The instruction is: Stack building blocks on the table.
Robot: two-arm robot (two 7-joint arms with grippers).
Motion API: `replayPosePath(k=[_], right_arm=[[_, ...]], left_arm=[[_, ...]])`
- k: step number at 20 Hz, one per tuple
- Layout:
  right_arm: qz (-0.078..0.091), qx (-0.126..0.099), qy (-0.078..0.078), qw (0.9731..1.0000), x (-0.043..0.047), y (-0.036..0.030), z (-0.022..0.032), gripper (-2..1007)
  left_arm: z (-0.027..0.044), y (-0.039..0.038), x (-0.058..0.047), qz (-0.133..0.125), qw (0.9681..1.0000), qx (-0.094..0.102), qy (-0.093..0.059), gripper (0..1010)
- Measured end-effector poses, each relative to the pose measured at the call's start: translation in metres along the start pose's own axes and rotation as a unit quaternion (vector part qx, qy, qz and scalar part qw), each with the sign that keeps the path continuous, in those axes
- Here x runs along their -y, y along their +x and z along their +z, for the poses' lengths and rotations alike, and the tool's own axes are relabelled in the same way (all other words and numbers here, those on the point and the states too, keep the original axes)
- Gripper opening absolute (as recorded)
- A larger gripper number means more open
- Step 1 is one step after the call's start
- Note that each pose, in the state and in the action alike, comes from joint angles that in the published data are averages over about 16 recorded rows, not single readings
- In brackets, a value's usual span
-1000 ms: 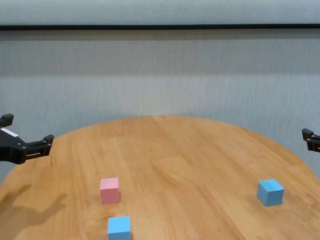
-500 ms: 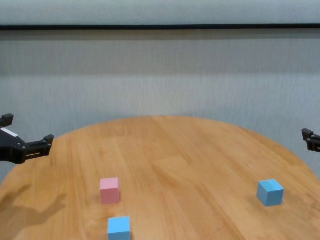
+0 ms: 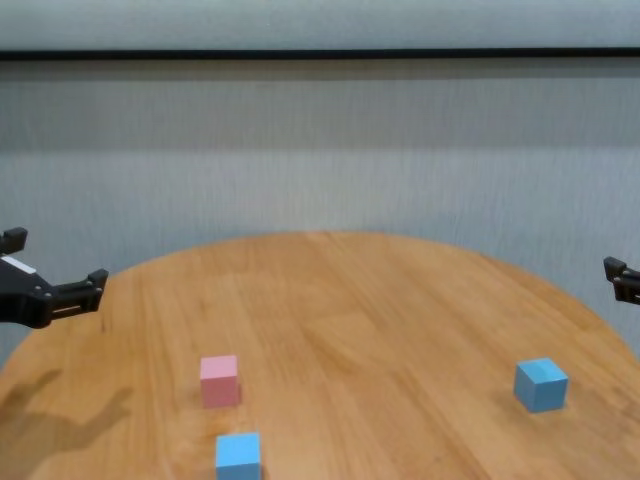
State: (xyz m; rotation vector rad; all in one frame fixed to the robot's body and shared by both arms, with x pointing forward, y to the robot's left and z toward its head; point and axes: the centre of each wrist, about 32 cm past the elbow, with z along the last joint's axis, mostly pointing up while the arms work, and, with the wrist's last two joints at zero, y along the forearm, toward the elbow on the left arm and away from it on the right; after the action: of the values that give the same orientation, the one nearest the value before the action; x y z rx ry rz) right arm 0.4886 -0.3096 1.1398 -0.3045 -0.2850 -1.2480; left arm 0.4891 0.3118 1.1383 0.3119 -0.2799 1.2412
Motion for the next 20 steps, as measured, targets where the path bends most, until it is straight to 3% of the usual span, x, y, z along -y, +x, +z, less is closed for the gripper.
replayPosePath(k=[6,12,20], right_arm=[[0.000,0.000,0.000,1.0000,0.0000,0.0000,0.0000,1005],[0.000,0.000,0.000,1.0000,0.0000,0.0000,0.0000,1005],[0.000,0.000,0.000,1.0000,0.0000,0.0000,0.0000,1005]], left_arm=[[-0.0056,0.0061,0.001,-0.016,0.9998,0.003,0.012,1003],[-0.0097,0.0176,0.001,-0.047,0.9987,0.006,0.019,1003],[-0.0031,0.0322,-0.003,-0.105,0.9944,0.005,0.003,1003]])
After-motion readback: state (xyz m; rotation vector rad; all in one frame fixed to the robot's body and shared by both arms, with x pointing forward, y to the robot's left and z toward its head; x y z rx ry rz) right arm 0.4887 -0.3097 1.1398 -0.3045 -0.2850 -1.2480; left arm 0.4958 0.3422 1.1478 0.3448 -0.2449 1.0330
